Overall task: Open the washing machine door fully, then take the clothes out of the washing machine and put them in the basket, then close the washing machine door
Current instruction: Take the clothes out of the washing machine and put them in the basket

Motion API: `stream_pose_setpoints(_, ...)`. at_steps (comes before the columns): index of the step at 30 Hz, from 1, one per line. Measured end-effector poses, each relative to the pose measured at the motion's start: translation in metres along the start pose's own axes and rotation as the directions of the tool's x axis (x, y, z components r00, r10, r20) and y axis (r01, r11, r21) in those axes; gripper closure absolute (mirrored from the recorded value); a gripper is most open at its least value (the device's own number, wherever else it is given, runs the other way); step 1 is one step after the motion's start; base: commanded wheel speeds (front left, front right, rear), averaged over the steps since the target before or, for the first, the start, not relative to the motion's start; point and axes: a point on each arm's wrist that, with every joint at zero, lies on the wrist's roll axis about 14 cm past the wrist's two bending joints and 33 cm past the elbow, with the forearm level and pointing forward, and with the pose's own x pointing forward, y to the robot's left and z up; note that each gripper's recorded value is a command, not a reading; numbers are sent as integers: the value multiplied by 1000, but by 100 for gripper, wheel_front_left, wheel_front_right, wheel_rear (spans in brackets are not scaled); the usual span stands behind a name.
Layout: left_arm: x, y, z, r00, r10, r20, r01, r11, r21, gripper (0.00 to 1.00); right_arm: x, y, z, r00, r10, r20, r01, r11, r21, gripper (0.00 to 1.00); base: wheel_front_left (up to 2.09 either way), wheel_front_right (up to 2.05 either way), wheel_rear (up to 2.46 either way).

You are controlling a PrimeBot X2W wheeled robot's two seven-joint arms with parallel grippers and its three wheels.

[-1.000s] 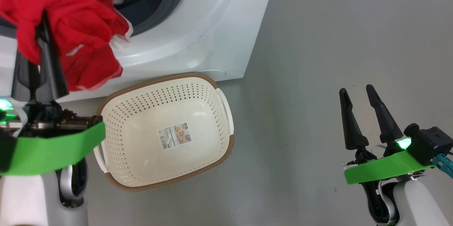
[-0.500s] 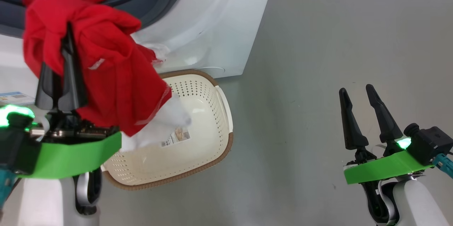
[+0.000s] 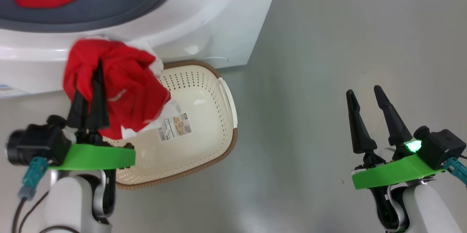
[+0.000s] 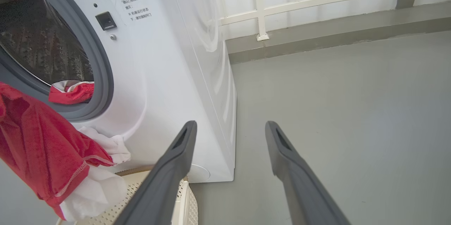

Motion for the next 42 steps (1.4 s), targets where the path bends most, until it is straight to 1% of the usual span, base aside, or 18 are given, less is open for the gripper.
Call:
stream_pose_setpoints(4,-8,6,-41,993,8,-117,-9,1000,-6,100,5,1,-6,1000,4,-13,-4,1000,4,0,0,0,0)
stream_pose_setpoints(6,-13,8,-61,984,9,-176,-10,1000,-5,100,9,2,-6,1000,8,-9,-8,1000,3,0,0,0,0)
stream_pose_setpoints(7,-18,11,-79,974,17,-228,-20,1000,-7,100,11,1,-8,1000,7,-15,-7,1000,2,0,0,0,0)
stream_pose_setpoints(12,-23,13,-117,944,12,-330,-18,1000,-15,100,15,-3,-18,999,-2,-37,2,1000,-1,0,0,0,0)
stream_pose_setpoints(20,-22,13,-168,895,1,-447,-10,1000,-18,100,29,-8,-34,998,-8,-65,8,1000,-1,0,0,0,0)
stream_pose_setpoints(29,-22,11,-223,831,-19,-555,4,1000,-28,100,42,-12,-60,993,-8,-116,7,1000,-7,0,0,0,0)
stream_pose_setpoints(38,-31,14,-274,747,-30,-664,20,1000,-23,100,52,-19,-84,987,-16,-157,14,1000,-13,0,0,0,0)
stream_pose_setpoints(42,-39,13,-294,702,-33,-712,15,999,-32,100,55,-22,-90,986,-19,-166,17,1000,-17,0,0,0,0)
